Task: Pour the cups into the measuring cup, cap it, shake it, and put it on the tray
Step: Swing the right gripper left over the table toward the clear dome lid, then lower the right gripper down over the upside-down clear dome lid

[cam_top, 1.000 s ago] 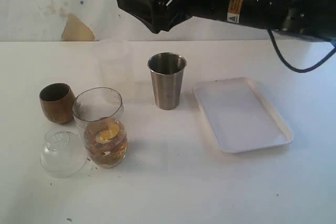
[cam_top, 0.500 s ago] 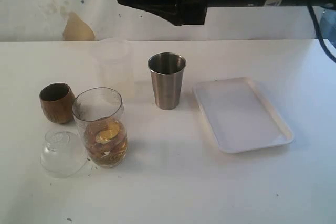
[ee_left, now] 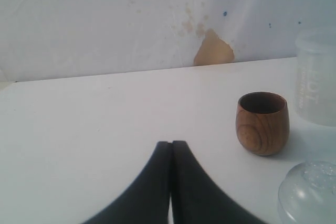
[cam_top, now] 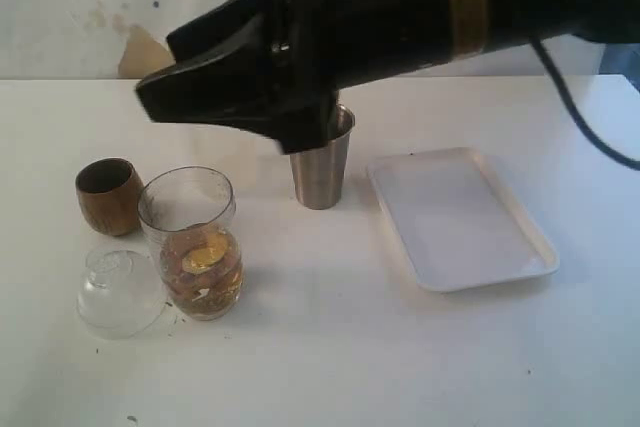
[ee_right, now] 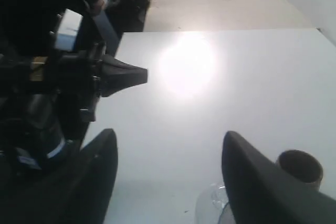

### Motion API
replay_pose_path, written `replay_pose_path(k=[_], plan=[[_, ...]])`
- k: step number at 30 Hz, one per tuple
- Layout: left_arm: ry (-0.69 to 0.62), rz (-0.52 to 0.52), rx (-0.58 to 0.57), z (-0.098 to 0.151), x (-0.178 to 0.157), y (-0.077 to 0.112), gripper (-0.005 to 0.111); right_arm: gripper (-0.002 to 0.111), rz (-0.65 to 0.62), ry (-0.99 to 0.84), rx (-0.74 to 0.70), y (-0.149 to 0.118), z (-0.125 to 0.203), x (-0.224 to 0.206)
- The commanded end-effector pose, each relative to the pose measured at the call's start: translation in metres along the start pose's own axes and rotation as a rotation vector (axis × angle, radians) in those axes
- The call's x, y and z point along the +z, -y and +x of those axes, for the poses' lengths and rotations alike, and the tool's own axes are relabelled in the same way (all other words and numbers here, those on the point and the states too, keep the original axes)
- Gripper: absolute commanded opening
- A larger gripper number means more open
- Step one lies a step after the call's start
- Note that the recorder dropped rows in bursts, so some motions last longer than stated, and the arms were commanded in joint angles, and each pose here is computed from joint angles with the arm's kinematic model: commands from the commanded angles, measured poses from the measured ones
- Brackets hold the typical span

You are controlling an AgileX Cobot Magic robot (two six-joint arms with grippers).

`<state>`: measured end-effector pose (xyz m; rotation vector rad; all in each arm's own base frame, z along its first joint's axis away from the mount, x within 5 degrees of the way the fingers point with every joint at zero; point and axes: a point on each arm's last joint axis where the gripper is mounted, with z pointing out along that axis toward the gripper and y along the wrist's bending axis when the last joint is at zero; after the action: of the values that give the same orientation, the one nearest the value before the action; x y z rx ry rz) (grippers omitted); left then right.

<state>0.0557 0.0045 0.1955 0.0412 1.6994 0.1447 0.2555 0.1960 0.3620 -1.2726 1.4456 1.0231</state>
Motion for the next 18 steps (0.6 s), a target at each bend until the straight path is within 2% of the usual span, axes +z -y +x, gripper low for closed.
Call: replay_pose_path(k=[1,4,6,8,10,11,13,15,16,18], plan=[[0.011,-0.005,0.006,0.001,0.0,0.0,0.0,0.054,0.198,-0.002,-0.005,-0.013,-0.016,0.03],[0.011,-0.005,0.006,0.001,0.0,0.0,0.0,0.054,0.342,0.035,0.036,-0.02,-0.028,0.05],[0.011,-0.005,0.006,0.001,0.0,0.0,0.0,0.054,0.449,0.053,0.007,-0.024,-0.035,0.06],[0.011,-0.005,0.006,0.001,0.0,0.0,0.0,0.054,0.55,0.018,-0.171,-0.032,-0.039,0.073],[0.011,-0.005,0.006,0.001,0.0,0.0,0.0,0.054,0.732,-0.04,-0.306,-0.035,-0.038,0.081],[0.011,-0.005,0.006,0.001,0.0,0.0,0.0,0.054,0.854,-0.07,-0.343,-0.036,-0.037,0.085],[0.011,-0.005,0.006,0.001,0.0,0.0,0.0,0.054,1.015,-0.197,-0.397,-0.038,-0.033,0.094],[0.011,-0.005,0.006,0.001,0.0,0.0,0.0,0.054,1.024,-0.354,-0.346,-0.039,-0.024,0.105],[0.011,-0.005,0.006,0.001,0.0,0.0,0.0,0.054,0.978,-0.414,-0.253,-0.039,-0.022,0.112],[0.011,-0.005,0.006,0.001,0.0,0.0,0.0,0.054,0.878,-0.492,-0.185,-0.04,-0.021,0.125]])
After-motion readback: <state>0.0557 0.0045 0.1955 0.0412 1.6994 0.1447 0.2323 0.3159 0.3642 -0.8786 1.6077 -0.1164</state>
